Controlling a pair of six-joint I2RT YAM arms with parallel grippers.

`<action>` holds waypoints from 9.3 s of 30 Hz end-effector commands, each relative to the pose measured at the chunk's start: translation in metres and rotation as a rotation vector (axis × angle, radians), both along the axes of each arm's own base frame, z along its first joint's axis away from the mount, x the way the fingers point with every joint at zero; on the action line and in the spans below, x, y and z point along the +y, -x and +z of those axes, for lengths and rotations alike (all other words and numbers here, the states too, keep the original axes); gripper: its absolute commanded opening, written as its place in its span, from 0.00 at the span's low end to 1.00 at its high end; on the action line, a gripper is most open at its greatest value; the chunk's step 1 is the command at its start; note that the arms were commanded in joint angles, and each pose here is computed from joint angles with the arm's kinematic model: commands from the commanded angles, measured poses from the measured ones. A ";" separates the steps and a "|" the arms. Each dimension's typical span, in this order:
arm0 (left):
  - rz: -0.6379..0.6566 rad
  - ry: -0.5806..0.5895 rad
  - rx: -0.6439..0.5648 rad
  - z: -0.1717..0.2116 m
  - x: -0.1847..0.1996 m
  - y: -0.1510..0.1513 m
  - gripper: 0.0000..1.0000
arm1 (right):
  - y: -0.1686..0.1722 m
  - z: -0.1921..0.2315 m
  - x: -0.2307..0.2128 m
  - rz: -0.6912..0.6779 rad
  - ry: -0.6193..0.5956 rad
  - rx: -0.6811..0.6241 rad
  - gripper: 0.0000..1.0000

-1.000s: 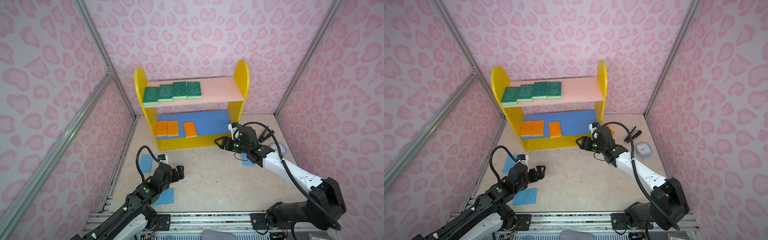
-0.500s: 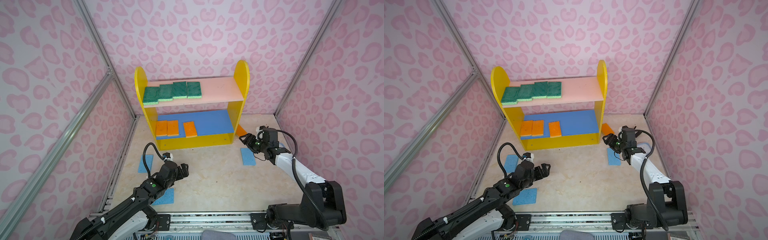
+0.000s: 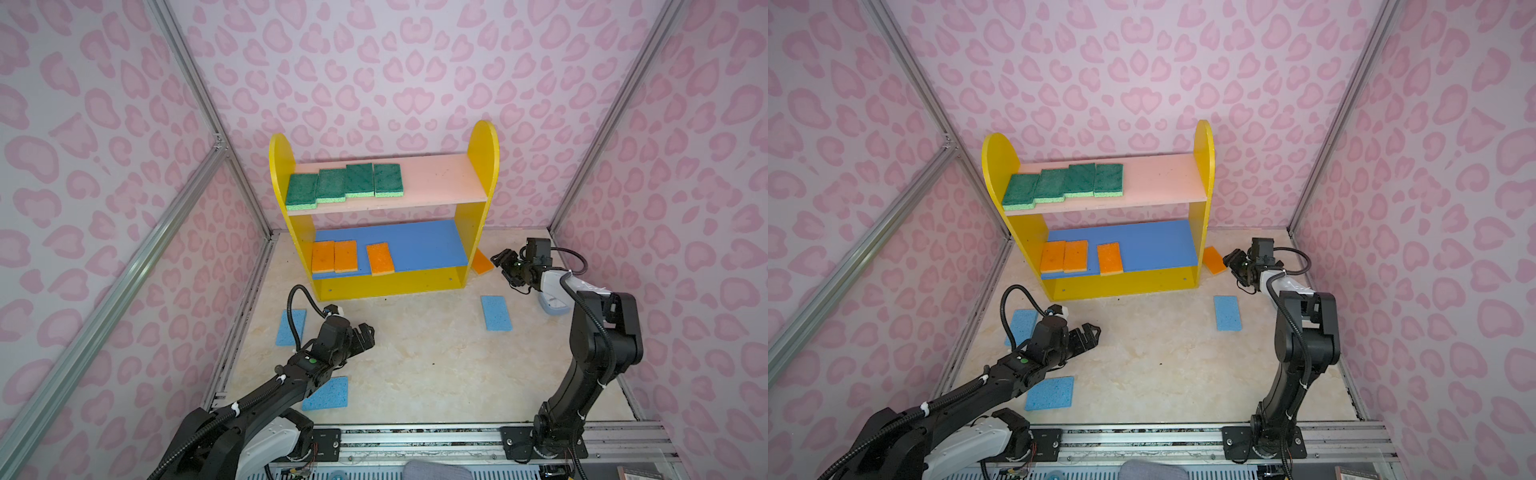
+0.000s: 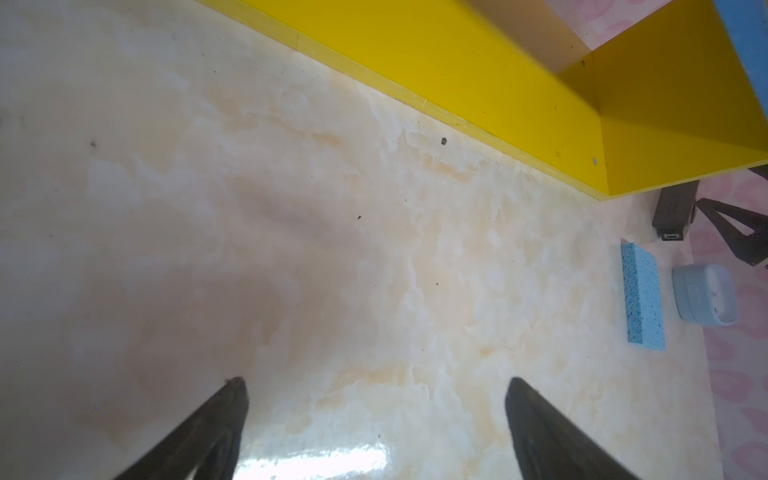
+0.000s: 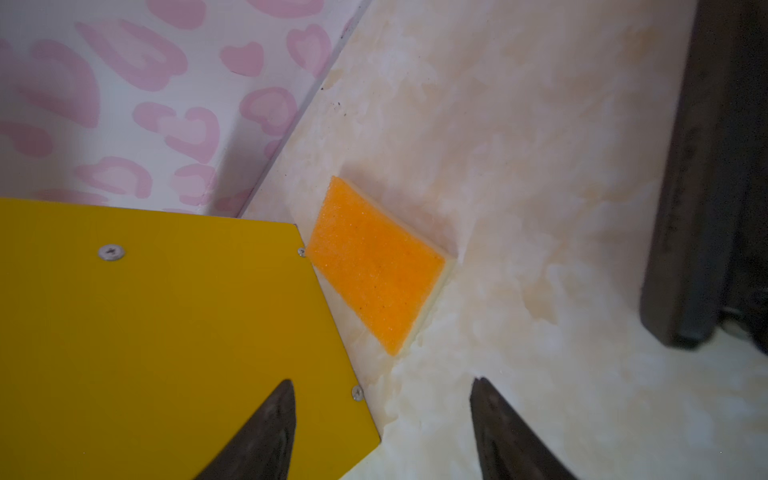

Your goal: Place and organize the cleaning sponges onto the shelf

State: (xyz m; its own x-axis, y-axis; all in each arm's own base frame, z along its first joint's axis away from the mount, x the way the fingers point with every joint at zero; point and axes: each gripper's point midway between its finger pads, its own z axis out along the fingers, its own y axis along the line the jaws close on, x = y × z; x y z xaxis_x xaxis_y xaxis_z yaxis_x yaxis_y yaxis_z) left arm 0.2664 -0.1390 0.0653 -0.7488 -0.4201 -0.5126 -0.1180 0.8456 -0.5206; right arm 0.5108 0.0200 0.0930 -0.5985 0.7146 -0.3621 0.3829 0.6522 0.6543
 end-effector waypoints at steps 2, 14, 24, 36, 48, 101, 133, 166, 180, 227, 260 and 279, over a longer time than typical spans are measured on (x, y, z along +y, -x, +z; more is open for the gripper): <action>-0.019 0.029 -0.030 0.003 -0.006 -0.009 0.98 | -0.017 -0.016 -0.006 0.014 0.031 0.027 0.68; -0.023 0.022 0.006 -0.011 -0.006 -0.012 0.98 | -0.041 -0.049 -0.019 0.045 0.150 0.135 0.63; -0.024 0.028 0.032 -0.018 -0.007 -0.015 0.98 | -0.041 -0.065 -0.004 0.088 0.221 0.180 0.54; -0.020 0.025 0.029 -0.016 -0.003 -0.013 0.98 | -0.029 -0.079 0.005 0.110 0.280 0.223 0.38; -0.017 0.026 0.028 -0.015 -0.002 -0.013 0.98 | -0.028 -0.062 0.001 0.087 0.295 0.197 0.01; 0.004 0.068 -0.075 0.042 0.014 0.013 0.98 | 0.188 0.062 0.048 0.137 0.143 -0.086 0.00; 0.063 0.060 -0.071 0.031 0.032 0.025 0.98 | 0.140 0.115 0.183 0.047 -0.004 -0.234 0.00; 0.039 0.095 -0.077 0.018 0.027 0.029 0.99 | 0.057 0.079 0.275 -0.144 0.044 -0.051 0.00; 0.028 0.104 -0.091 0.021 0.027 0.034 0.99 | 0.065 0.069 0.313 -0.115 -0.026 -0.038 0.00; 0.063 0.049 -0.202 0.070 0.025 -0.010 0.49 | 0.067 0.106 0.316 0.240 -0.122 -0.196 0.83; 0.133 0.070 -0.254 0.099 -0.028 -0.158 0.04 | 0.080 0.090 0.307 0.536 -0.110 -0.211 0.00; 0.115 0.111 -0.244 0.103 -0.042 -0.173 0.07 | 0.087 0.082 0.305 0.562 -0.128 -0.216 0.00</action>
